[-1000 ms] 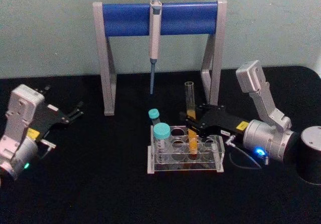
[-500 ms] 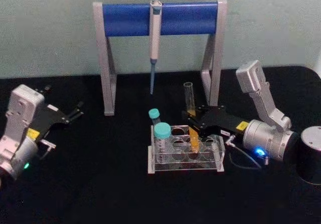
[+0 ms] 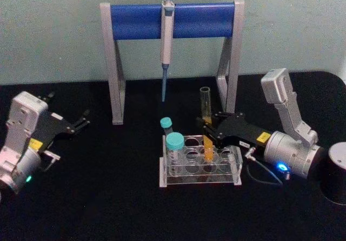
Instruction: Pick up the test tube from the test tube rack, shake it, then place it back into the test tube rack.
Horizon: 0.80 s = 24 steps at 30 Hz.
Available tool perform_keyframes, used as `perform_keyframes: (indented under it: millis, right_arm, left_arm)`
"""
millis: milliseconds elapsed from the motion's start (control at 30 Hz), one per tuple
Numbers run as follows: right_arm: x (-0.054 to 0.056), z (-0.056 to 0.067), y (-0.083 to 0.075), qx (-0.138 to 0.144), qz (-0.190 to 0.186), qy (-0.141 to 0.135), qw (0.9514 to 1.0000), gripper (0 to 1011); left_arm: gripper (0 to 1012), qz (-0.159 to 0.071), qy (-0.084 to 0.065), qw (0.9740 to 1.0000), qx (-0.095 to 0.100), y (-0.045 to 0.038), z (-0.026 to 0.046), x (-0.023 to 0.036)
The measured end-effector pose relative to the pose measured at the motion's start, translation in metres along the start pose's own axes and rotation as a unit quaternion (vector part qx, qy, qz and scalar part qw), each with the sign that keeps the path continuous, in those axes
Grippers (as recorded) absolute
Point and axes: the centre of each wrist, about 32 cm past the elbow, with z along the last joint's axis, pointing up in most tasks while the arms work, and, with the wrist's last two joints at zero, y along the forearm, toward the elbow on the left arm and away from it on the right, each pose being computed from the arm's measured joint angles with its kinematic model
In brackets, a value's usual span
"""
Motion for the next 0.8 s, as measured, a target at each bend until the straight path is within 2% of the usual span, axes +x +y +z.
perform_keyframes:
  millis: [467, 667, 800]
  right_arm:
    - [-0.006, -0.015, -0.012, 0.049, -0.006, -0.023, 0.9985, 229]
    - [-0.007, -0.014, -0.016, 0.067, -0.010, -0.023, 0.9974, 229]
    - [-0.007, -0.009, -0.019, 0.085, -0.011, -0.021, 0.9961, 229]
  left_arm:
    - [1001, 0.000, 0.000, 1.0000, 0.000, 0.0000, 0.0000, 0.0000]
    - [1001, 0.000, 0.000, 1.0000, 0.000, 0.0000, 0.0000, 0.0000]
    - [1001, 0.000, 0.000, 1.0000, 0.000, 0.0000, 0.0000, 0.0000]
